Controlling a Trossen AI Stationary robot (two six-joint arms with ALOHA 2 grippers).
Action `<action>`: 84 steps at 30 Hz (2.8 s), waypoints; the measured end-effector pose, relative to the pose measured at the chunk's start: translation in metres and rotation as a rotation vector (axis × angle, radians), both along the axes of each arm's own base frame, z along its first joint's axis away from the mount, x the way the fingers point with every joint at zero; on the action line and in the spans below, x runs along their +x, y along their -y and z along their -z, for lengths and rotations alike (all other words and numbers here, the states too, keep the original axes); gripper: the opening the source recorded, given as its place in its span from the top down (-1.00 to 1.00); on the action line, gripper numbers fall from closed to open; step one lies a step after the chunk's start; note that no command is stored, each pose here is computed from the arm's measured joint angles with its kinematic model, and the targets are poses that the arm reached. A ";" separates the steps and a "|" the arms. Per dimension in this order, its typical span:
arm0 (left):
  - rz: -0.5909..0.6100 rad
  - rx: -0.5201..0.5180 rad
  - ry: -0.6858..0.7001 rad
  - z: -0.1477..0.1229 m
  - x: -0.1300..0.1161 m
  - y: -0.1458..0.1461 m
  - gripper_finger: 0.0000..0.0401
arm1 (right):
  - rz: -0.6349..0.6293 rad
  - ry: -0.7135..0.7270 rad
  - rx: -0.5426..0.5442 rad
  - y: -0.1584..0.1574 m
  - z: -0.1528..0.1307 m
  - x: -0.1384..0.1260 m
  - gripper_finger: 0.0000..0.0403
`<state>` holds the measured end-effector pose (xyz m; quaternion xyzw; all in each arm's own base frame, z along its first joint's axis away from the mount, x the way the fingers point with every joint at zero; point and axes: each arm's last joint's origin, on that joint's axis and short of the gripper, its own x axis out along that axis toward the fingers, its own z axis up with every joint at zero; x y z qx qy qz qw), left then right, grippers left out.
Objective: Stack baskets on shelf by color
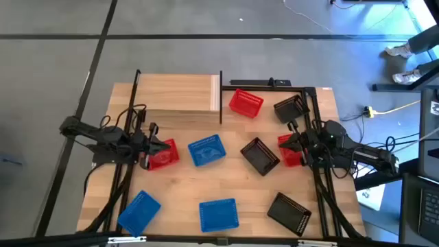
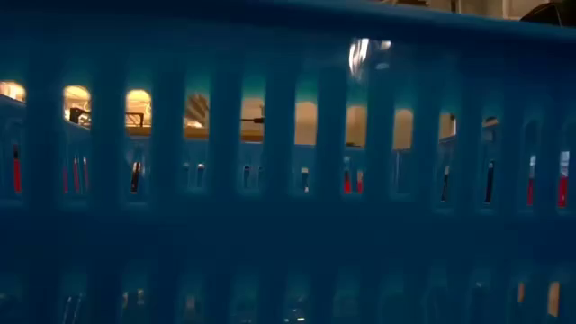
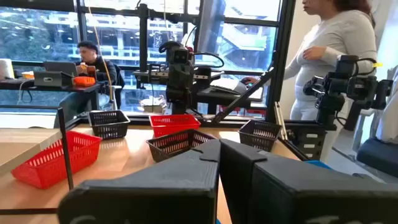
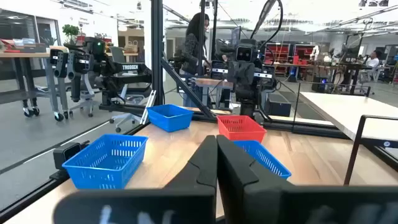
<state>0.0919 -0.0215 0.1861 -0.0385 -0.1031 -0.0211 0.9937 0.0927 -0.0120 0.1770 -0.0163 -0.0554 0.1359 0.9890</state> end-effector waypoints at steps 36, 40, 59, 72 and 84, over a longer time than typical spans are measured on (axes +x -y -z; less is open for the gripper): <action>0.000 0.000 0.000 0.000 0.000 0.000 1.00 | 0.001 0.001 -0.002 0.000 0.000 0.000 1.00; 0.000 0.000 0.000 0.000 0.000 0.000 1.00 | 0.000 0.000 0.000 0.000 0.000 0.000 1.00; 0.000 0.000 0.000 0.000 0.000 0.000 1.00 | 0.219 -0.033 0.031 0.001 -0.054 -0.015 1.00; 0.000 0.000 0.000 0.000 0.000 0.000 1.00 | 0.695 -0.641 0.404 0.026 -0.112 0.025 1.00; -0.010 -0.005 0.010 -0.001 0.000 0.000 1.00 | 0.855 -1.022 0.724 0.044 -0.137 0.086 1.00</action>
